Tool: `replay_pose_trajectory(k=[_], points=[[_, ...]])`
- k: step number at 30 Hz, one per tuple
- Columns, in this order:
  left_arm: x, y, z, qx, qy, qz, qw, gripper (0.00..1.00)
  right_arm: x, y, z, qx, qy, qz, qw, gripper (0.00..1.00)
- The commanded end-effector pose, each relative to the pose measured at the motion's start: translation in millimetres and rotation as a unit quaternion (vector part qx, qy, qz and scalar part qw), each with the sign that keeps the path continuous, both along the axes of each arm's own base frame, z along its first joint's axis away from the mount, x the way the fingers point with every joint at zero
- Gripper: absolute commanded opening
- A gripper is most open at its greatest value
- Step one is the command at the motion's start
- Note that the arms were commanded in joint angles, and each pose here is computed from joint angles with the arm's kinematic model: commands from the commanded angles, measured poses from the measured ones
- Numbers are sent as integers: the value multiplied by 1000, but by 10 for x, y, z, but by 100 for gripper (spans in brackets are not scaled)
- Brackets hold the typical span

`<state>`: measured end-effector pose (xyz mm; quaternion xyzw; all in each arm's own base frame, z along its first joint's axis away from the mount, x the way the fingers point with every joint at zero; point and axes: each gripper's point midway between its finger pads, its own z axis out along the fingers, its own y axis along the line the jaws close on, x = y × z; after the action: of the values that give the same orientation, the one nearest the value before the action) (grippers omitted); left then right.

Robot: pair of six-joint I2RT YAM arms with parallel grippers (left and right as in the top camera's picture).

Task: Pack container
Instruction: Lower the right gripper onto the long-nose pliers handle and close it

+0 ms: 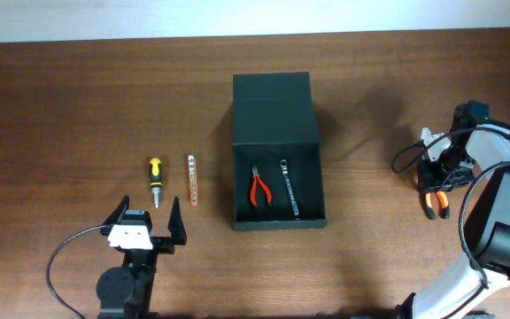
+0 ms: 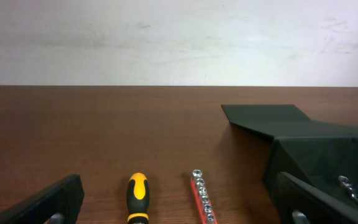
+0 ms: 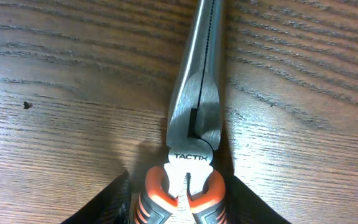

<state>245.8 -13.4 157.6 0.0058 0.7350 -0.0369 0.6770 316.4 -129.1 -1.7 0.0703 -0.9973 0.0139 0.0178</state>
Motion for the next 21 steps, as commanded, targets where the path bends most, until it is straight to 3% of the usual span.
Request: replay_pose_trajectory(k=[1,11,14,21], points=[[1,30,-27,10,2,6,1000,99,-64,-17,-91,2,16,-3,1000,47],[1,30,-27,10,2,6,1000,99,-54,-3,-91,5,13,-13,1000,48],[1,30,-27,10,2,6,1000,99,-46,-4,-92,5,11,-19,1000,37],[1,30,-27,10,2,6,1000,99,-36,2,-88,6,10,-28,1000,32]])
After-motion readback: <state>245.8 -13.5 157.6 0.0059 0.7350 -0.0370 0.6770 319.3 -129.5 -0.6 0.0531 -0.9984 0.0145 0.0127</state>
